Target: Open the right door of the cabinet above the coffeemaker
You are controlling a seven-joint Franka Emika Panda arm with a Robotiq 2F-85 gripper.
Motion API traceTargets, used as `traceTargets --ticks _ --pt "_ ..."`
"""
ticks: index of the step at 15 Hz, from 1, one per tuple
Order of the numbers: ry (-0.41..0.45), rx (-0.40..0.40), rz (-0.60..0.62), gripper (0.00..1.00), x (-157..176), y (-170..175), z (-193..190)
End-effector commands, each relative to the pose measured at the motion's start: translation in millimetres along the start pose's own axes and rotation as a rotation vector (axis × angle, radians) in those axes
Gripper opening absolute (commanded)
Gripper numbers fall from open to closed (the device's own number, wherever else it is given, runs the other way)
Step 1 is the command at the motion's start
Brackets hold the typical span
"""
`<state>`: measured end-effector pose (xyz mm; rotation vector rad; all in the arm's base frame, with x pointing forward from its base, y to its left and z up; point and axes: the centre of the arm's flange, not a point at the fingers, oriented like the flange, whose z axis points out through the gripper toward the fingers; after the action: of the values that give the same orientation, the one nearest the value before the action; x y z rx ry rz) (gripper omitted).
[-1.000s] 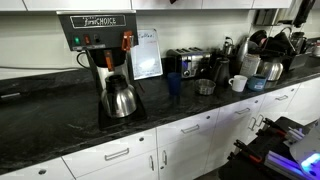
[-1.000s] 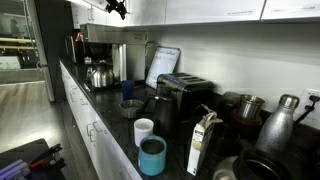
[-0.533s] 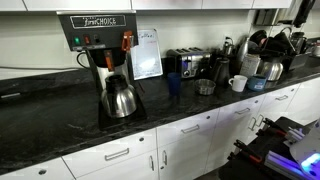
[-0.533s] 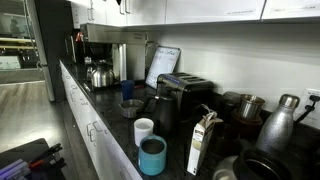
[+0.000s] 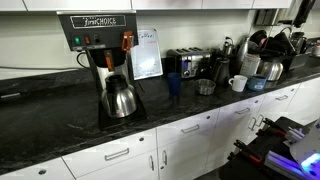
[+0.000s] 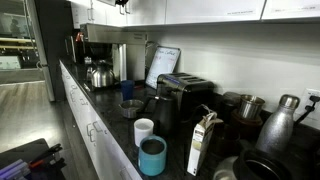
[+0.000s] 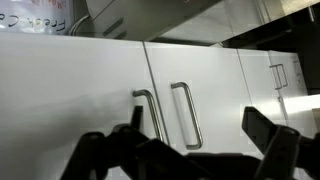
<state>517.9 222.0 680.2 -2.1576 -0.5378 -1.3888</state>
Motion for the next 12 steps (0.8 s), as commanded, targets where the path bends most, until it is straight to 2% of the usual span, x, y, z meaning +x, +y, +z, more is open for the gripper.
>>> traceTargets --ticks 1,6,12 --pt "0.003 0.004 -0.002 1.00 1.7 -2.4 -0.3" --pt "-0.009 0.032 0.005 1.00 1.2 -3.1 2.9" --pt "0.020 0.088 -0.059 1.00 8.2 -5.0 17.5"
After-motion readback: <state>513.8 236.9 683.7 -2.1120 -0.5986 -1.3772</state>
